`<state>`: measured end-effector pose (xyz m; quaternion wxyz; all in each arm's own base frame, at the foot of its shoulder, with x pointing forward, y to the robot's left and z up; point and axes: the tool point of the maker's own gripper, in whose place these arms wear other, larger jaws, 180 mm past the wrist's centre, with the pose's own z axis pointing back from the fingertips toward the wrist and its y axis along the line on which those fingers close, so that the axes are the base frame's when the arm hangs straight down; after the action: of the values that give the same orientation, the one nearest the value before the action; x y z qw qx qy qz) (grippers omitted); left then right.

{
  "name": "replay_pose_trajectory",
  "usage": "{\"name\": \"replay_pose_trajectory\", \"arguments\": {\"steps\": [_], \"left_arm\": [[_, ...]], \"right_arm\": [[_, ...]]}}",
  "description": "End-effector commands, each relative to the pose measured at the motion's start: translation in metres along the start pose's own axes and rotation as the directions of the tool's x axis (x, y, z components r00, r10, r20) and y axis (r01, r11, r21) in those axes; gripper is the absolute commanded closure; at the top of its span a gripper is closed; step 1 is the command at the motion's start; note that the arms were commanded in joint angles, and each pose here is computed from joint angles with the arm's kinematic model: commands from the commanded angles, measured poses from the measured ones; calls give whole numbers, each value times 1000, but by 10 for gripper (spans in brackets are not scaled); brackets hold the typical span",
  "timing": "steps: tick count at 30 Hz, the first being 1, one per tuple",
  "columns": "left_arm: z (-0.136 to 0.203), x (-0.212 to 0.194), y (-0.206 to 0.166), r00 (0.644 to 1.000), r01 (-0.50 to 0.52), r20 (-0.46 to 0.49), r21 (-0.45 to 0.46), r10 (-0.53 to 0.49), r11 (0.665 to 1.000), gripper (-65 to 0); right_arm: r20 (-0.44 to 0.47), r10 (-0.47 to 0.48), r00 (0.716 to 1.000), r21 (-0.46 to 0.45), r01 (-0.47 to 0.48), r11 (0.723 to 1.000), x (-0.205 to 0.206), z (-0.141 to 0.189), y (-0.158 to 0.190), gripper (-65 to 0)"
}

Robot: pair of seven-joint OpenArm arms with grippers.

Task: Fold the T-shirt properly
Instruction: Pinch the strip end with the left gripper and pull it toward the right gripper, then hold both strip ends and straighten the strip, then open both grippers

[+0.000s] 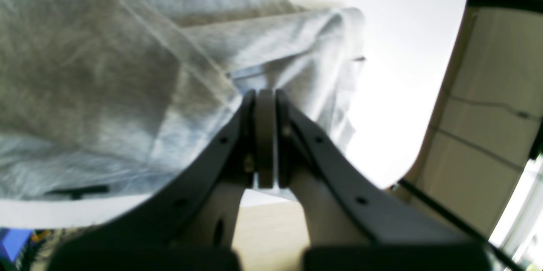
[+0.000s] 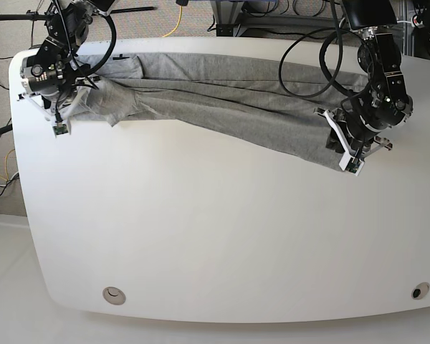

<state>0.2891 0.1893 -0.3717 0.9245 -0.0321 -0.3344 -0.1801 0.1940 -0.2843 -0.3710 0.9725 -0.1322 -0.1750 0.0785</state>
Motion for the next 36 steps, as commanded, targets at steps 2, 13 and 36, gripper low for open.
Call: {"name": "replay_pose_trajectory", "arguments": {"steps": [2, 13, 36], "left_arm": [[-1, -3, -1, 1000, -19, 3, 5, 19, 1000, 0], [-7, -33, -23, 998, -53, -46, -28, 52, 998, -6], [-37, -89, -18, 980, -157, -130, -65, 148, 985, -4]], "right_arm": [[36, 34, 999, 15, -35, 999, 6, 2, 9, 0], [8, 29, 1000, 36, -30, 999, -7, -12, 26, 0], [-32, -7, 999, 171, 12, 985, -20, -63, 59, 0]]}}
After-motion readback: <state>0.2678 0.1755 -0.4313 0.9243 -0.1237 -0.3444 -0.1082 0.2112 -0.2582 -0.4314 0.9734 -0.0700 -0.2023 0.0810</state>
